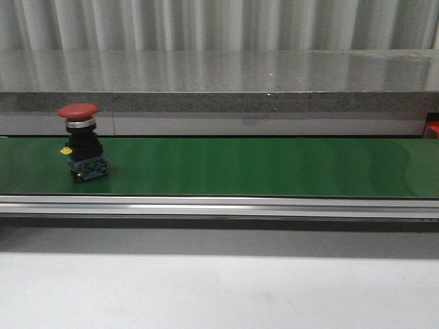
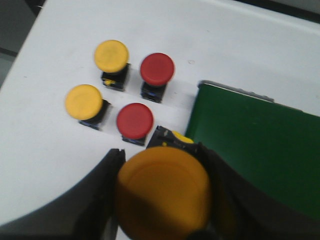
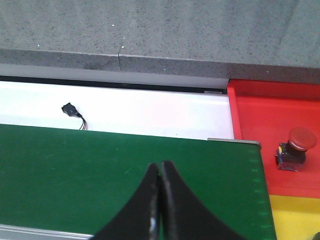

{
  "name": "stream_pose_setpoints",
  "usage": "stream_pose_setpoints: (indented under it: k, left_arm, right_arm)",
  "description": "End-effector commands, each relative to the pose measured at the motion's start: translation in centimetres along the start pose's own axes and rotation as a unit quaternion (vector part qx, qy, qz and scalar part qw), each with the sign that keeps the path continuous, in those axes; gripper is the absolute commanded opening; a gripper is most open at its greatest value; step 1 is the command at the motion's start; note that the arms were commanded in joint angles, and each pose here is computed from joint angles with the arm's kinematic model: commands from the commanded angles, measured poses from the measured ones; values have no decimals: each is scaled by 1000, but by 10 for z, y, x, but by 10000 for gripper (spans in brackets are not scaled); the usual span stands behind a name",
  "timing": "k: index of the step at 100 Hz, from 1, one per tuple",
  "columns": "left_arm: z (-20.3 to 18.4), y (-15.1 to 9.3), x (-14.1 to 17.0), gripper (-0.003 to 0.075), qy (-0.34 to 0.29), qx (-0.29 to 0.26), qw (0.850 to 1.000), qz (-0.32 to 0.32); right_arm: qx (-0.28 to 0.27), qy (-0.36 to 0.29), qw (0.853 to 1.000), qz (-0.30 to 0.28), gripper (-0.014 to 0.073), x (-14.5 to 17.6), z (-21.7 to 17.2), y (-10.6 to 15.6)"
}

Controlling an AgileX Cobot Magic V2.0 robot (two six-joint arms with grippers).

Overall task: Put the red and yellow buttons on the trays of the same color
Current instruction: 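Move the left gripper over a yellow button on the panel and grasp it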

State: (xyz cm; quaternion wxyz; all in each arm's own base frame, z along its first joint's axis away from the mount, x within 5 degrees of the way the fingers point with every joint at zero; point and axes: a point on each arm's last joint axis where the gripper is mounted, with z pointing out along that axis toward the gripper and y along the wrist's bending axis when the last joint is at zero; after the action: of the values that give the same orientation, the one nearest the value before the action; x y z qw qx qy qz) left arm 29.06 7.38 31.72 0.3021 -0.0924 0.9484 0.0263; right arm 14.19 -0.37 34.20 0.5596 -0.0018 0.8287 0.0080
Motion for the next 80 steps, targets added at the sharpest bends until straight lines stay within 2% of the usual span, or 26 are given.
stream_pose_setpoints:
  k: [1,26,80]
  left_arm:
    - [-11,-15,-11,-20,-40,16,999,19]
    - [12,-34,-9,-20,-5,35,998,43]
    - [54,-35,-4,-20,47,32,997,49]
  right_arm:
    - [6,-49,999,-3,-68,-14,-5,-1]
    - [6,-49,999,-3,-68,-14,-5,-1]
    - [6,-49,999,-3,-68,-14,-5,-1]
